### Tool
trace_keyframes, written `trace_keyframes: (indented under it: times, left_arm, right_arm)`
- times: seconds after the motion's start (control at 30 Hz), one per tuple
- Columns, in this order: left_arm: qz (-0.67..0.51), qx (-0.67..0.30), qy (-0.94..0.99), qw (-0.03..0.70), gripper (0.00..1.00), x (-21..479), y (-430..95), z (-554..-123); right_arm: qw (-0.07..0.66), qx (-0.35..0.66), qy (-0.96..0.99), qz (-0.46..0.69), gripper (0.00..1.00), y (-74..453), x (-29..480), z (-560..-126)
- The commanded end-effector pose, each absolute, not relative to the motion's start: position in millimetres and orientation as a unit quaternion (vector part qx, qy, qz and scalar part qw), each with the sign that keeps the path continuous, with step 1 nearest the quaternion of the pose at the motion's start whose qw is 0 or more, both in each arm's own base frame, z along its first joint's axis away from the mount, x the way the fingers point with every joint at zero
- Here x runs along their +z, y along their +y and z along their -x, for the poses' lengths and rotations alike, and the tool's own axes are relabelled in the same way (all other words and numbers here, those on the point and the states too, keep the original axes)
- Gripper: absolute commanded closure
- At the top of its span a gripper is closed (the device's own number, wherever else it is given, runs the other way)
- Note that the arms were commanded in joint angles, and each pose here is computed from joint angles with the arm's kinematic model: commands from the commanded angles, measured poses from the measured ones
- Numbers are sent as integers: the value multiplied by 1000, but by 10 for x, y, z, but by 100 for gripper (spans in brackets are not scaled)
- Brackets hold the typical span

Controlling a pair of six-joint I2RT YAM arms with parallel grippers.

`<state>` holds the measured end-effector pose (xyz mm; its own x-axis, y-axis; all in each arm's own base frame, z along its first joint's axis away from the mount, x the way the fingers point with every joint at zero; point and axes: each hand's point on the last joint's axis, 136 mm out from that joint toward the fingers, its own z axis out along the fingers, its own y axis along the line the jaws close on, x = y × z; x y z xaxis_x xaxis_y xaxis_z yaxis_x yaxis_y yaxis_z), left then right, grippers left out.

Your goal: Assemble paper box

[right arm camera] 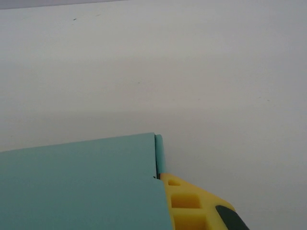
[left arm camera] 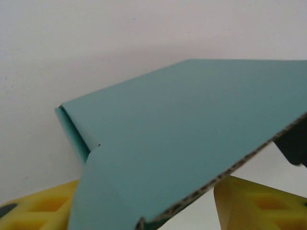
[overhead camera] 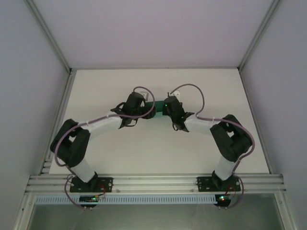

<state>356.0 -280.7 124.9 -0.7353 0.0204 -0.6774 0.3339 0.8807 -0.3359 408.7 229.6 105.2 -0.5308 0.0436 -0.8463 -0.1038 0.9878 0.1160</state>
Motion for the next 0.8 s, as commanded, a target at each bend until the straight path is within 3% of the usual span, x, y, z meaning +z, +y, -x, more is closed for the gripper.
trace_keyframes:
  times: [0.0, 0.07, 0.13, 0.37, 0.5, 0.63, 0.77]
  left_arm:
    - [-96, -201, 914, 341, 23, 1511, -2624, -3395]
    - [-89, -202, 907, 358, 15, 1696, -2562, -3371]
    - [-73, -207, 901, 375, 0, 1844, -2478, -3366]
    - [26, -251, 905, 342, 0, 1806, -2132, -3678]
    - [32, -326, 894, 306, 0, 1729, -2270, -3967]
    - [49, -317, 910, 262, 0, 1413, -2316, -4122]
    - [50, -346, 911, 217, 8, 1083, -2459, -4074]
  right_arm:
    - [403, 39, 911, 78, 100, 2244, 468, -3746]
    - [409, 31, 908, 88, 100, 2239, 478, -3747]
    - [408, 26, 908, 94, 100, 2253, 452, -3721]
    - [418, 18, 901, 115, 100, 2340, 415, -3703]
    - [427, 1, 894, 140, 99, 2398, 399, -3678]
    - [427, -5, 893, 146, 96, 2419, 339, -3647]
    - [434, -2, 886, 165, 95, 2483, 318, -3603]
